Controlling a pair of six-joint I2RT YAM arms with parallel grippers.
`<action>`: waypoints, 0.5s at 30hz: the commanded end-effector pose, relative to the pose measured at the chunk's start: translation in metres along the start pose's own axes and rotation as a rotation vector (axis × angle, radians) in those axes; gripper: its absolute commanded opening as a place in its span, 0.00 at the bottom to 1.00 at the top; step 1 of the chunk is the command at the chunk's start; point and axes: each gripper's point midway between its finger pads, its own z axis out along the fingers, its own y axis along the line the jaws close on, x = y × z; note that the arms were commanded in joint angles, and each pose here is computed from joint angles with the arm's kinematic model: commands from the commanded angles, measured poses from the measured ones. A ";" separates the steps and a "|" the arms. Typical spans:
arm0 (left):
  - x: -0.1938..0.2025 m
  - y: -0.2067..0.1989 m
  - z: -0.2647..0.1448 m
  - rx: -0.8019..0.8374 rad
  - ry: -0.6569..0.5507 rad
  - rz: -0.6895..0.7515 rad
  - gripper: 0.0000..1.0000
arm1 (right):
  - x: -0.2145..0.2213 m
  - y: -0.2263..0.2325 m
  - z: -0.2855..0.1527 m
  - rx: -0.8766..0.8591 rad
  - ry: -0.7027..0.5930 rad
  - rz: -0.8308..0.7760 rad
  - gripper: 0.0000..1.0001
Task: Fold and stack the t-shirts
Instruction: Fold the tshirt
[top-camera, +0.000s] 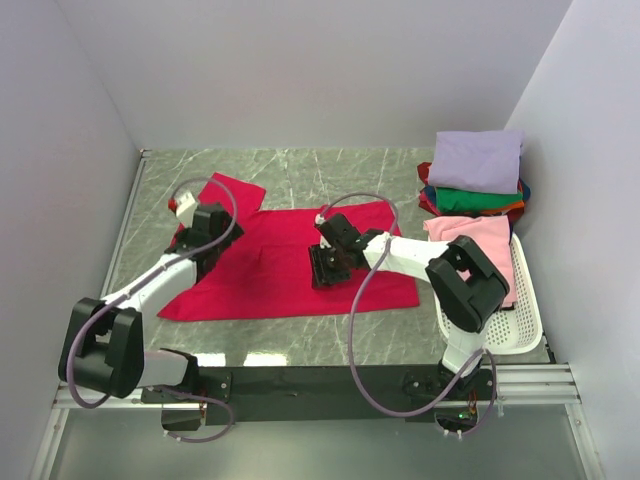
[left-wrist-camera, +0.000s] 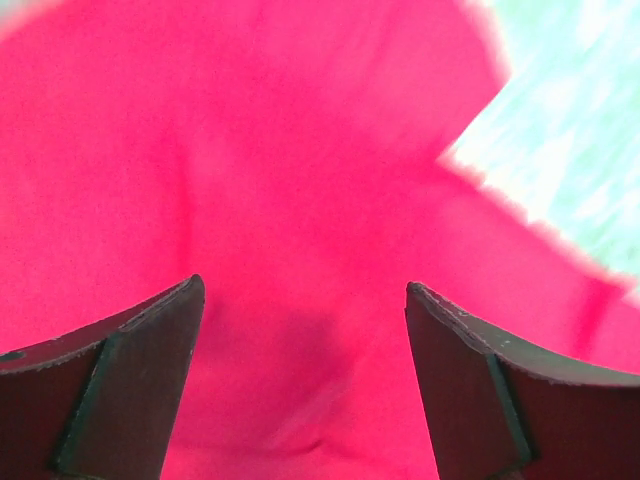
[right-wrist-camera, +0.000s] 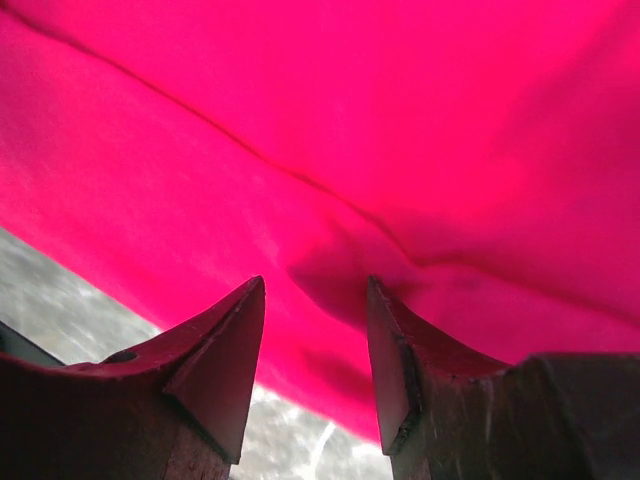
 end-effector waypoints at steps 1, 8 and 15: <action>-0.084 -0.040 -0.012 0.016 -0.221 -0.010 0.88 | -0.027 0.008 -0.033 0.036 -0.080 -0.044 0.52; -0.158 -0.066 0.051 -0.044 -0.195 0.089 0.87 | -0.083 0.026 -0.083 0.020 -0.271 -0.093 0.53; -0.171 -0.087 0.143 -0.129 -0.119 0.248 0.84 | -0.101 0.020 -0.117 -0.001 -0.370 -0.087 0.53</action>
